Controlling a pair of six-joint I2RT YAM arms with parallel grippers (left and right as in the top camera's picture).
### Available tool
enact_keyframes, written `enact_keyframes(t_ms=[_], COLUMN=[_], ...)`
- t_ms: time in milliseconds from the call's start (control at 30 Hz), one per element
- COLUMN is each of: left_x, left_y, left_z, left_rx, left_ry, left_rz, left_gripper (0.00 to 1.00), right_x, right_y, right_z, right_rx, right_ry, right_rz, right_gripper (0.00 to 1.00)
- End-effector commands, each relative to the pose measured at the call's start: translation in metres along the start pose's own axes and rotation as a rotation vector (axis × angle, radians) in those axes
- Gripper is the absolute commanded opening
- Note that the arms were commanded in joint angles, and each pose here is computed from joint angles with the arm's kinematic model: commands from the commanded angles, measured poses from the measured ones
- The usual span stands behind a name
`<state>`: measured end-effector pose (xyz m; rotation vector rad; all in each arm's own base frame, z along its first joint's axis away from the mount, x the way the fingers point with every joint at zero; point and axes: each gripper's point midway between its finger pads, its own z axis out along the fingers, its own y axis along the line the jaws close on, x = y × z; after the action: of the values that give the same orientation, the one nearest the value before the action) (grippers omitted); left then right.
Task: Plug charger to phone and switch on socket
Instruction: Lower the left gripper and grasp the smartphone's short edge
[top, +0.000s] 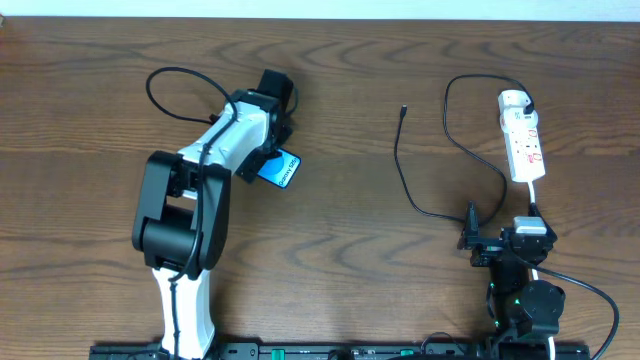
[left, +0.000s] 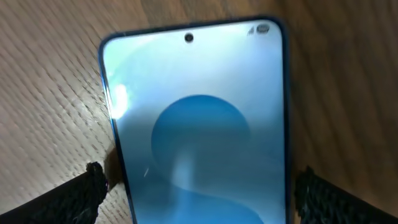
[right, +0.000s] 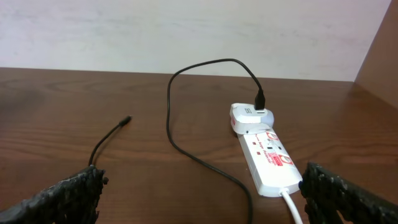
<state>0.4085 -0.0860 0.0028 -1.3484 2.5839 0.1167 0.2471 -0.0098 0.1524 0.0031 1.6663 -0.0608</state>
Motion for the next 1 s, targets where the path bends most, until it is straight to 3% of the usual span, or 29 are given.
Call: enact_keyframes(t_ms=[0,967], left_x=[-0.001,0.032], left_y=[0.001,0.001], left_z=[0.003,0.021], left_rx=[-0.004,-0.013], left_ry=[-0.005,0.145], left_rz=[-0.01,0.006], left_gripper=[0.98,0.98], right_x=[0.002,0.002], right_y=[0.002,0.002], right_z=[0.0,0.0], right_rx=[-0.008,-0.008], right_ry=[0.005,0.005], right_rz=[-0.009,-0.01], right_gripper=[0.99,0.99])
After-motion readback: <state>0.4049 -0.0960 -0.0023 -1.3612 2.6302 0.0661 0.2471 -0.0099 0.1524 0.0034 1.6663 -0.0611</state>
